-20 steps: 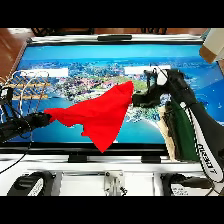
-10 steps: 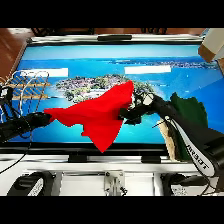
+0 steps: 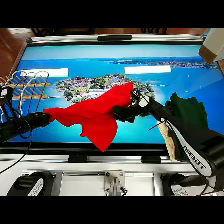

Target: Fold the shirts.

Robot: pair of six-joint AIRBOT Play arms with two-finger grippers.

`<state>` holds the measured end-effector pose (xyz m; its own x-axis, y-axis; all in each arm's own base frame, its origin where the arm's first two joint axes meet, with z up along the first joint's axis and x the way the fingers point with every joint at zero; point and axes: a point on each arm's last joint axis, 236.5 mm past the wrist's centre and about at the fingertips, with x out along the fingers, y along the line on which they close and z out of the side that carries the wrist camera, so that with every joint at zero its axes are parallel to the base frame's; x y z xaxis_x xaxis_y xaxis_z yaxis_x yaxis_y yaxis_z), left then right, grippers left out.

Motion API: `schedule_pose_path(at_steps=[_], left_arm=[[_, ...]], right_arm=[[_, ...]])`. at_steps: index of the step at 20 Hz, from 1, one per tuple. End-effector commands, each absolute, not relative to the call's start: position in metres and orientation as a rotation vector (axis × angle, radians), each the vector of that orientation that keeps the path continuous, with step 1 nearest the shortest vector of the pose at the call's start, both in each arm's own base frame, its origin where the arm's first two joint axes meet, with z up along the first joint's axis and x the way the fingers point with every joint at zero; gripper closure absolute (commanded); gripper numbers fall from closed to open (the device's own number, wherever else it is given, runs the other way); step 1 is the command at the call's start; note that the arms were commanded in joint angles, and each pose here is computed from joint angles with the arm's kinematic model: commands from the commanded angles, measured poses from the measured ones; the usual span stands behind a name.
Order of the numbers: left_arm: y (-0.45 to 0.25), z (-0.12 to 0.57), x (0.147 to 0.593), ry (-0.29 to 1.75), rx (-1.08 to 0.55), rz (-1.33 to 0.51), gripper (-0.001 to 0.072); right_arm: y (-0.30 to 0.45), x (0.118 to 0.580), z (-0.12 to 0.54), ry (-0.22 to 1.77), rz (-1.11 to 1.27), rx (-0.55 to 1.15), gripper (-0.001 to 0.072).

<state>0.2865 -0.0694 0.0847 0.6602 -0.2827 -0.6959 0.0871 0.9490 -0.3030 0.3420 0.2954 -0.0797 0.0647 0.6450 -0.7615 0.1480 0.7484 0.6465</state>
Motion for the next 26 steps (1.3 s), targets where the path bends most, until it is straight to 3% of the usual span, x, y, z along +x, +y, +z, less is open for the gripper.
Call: schedule_pose_path(at_steps=[1, 4, 7, 10, 12, 15, 21, 26], left_arm=[[-0.066, 0.099, 0.293, 0.775, -0.195, -0.225, 0.0666], [-0.036, 0.201, 0.313, 0.543, -0.047, -0.158, 0.0666], [0.008, 0.358, 0.293, 0.21, 0.009, 0.001, 0.0666], [0.021, 0.466, 0.239, -0.036, -0.166, 0.082, 0.0666], [0.001, 0.484, 0.219, -0.056, -0.207, 0.016, 0.0666], [-0.021, 0.493, 0.202, -0.085, -0.19, -0.064, 0.0666], [-0.029, 0.507, 0.157, -0.17, -0.036, -0.057, 0.0666], [-0.013, 0.444, 0.166, 0.079, -0.001, 0.012, 0.0667]], right_arm=[[0.319, 0.33, -0.025, 1.431, 0.688, 0.619, 0.0648], [0.298, 0.321, 0.081, 1.24, 0.886, 0.295, 0.0648], [0.225, 0.333, 0.247, 0.788, 0.734, 0.017, 0.0648], [0.158, 0.291, 0.445, 0.163, 0.55, 0.086, 0.0648], [0.136, 0.239, 0.511, -0.06, 0.555, 0.179, 0.0648], [0.128, 0.203, 0.513, -0.052, 0.574, 0.21, 0.0647], [0.131, 0.2, 0.474, 0.109, 0.577, 0.16, 0.0648], [0.103, 0.229, 0.446, 0.198, 0.414, 0.084, 0.0647]])
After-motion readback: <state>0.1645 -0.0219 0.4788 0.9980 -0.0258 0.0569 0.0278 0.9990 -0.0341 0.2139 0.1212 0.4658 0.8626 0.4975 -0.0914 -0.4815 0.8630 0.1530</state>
